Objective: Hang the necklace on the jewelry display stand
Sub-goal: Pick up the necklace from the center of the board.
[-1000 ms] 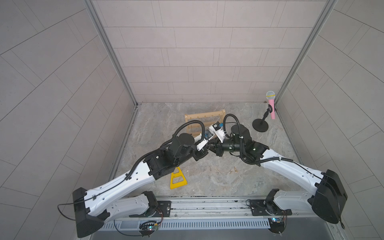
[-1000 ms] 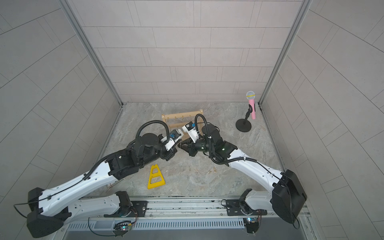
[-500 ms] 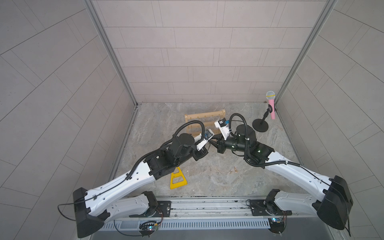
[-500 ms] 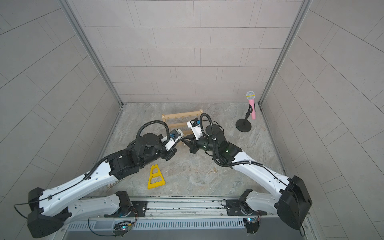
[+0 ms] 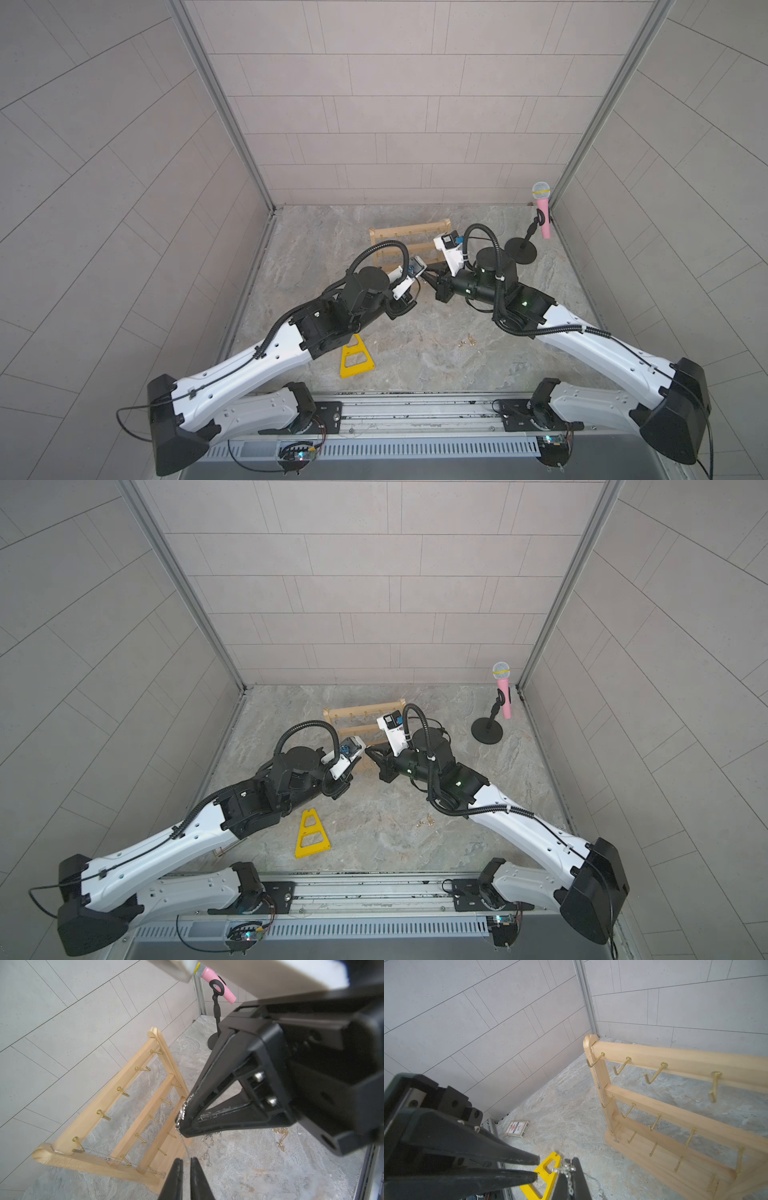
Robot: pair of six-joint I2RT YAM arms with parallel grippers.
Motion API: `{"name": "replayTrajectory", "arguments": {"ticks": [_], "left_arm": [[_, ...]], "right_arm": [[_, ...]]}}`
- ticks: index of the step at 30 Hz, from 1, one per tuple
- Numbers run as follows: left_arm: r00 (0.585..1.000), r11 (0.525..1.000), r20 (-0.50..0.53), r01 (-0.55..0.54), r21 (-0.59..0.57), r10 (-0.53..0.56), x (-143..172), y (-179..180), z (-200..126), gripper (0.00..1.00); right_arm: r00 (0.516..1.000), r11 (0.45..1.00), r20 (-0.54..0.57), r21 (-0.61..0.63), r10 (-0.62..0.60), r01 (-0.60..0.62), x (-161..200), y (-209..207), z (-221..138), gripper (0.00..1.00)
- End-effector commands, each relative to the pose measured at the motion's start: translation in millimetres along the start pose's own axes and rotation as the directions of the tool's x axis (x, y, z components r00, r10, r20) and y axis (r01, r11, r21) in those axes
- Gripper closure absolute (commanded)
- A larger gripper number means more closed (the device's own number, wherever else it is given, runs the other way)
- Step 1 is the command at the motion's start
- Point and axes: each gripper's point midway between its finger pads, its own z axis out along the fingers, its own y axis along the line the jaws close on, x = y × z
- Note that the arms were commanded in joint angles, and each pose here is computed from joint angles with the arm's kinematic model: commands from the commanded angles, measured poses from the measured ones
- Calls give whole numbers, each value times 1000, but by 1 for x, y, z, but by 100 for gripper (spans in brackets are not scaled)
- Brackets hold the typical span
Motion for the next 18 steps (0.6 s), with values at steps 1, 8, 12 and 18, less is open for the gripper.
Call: {"name": "replayTrajectory", "arguments": {"ticks": [1,8,12,18], "left_arm": [[1000,1000,3,0,-24,0,1,5,1,84],[997,997,24,72,1,-72,-6,6,3,69],[995,995,14,102,-3,-102,-6,7,9,67],[989,989,16,147,0,-147,-6,6,18,66]], "right_arm": [[998,999,54,2,-32,32,-22,8,-8,100],[997,998,43,-2,-59,60,-26,15,-7,100],[997,998,45,-6,-69,69,-29,17,-9,100],[996,997,46,-20,-74,75,-31,22,-13,100]]}}
